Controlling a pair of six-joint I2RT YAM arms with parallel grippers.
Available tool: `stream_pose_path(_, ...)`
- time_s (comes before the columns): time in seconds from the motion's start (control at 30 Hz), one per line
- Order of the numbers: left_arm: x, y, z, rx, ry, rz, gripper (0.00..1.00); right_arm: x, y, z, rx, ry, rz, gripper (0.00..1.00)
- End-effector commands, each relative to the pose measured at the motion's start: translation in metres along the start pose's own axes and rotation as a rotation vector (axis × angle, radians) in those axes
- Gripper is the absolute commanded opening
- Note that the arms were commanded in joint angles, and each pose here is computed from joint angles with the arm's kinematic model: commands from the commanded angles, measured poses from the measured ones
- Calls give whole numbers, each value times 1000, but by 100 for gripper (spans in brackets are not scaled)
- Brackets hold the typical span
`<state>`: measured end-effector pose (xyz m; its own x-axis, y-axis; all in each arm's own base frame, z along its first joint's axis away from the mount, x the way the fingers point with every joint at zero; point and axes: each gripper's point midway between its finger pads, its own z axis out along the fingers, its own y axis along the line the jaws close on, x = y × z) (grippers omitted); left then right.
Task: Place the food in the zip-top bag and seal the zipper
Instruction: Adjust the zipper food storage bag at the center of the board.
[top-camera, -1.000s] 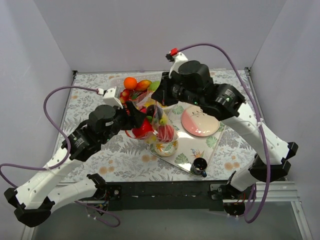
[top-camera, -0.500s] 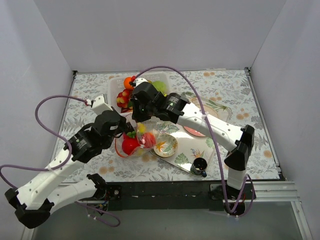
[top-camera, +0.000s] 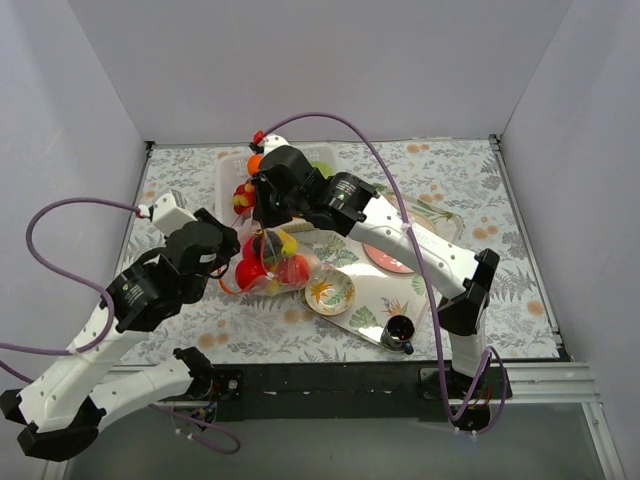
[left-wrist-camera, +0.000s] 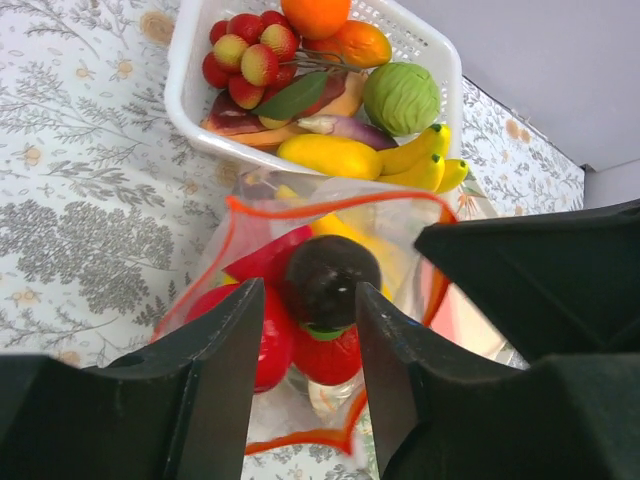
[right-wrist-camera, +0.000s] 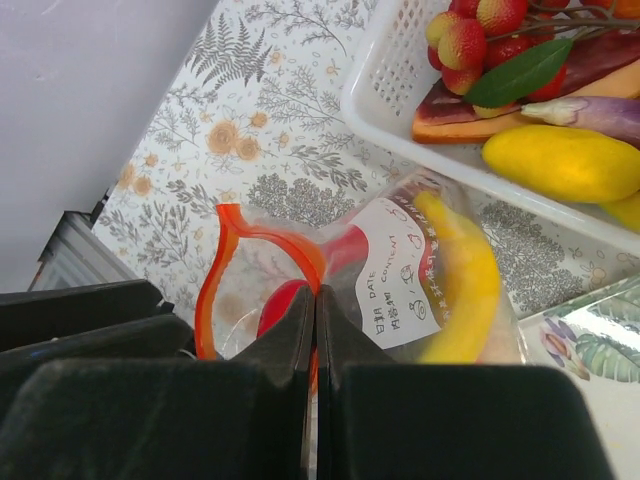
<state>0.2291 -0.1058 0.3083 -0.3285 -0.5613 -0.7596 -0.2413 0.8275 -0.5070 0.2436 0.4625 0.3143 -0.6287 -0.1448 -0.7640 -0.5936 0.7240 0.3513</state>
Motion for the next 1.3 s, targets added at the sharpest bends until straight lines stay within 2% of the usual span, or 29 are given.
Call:
stream_pose_path(0.0,10,38,-8,-90,16,-13,38,-30,4,-21,-5,-89,10,1)
stream_pose_path(0.17,18,67,-14,-144,8,-62,35,-47,11,-38,-30,-137,19,1)
stream_pose_path(0.4,27,59,-7,-105,29,-41,40,-61,17,-52,-54,-176,27,1)
stream_pose_path(0.57,32,61,0,-119,15,-47,39,-65,19,-57,-65,-187,31,1)
stream_pose_path(0.67,29,67,0,-148,-5,-45,31,-67,20,-61,-69,-194,33,1)
stream_pose_path(0.7,26,68,0,-153,-20,-50,25,-67,20,-61,-69,-194,33,1)
stream_pose_path(0.73,23,67,-1,-152,-28,-52,14,-62,19,-57,-65,-181,31,1)
stream_pose_path(0.83,11,64,-4,-150,-63,-57,0,-53,19,-49,-71,-160,23,1)
stream_pose_path(0.97,7,61,2,-177,-90,-47,0,-17,20,-25,-85,-90,-14,1)
stream_pose_path(1.13,9,48,21,-206,-104,-20,0,-6,20,-6,-77,-79,-53,1)
stream_pose_path(1.2,17,44,34,-215,-71,18,0,-1,18,4,-66,-69,-73,1)
stream_pose_path(1.27,12,48,51,-232,-79,-14,0,2,14,14,-55,-64,-80,1)
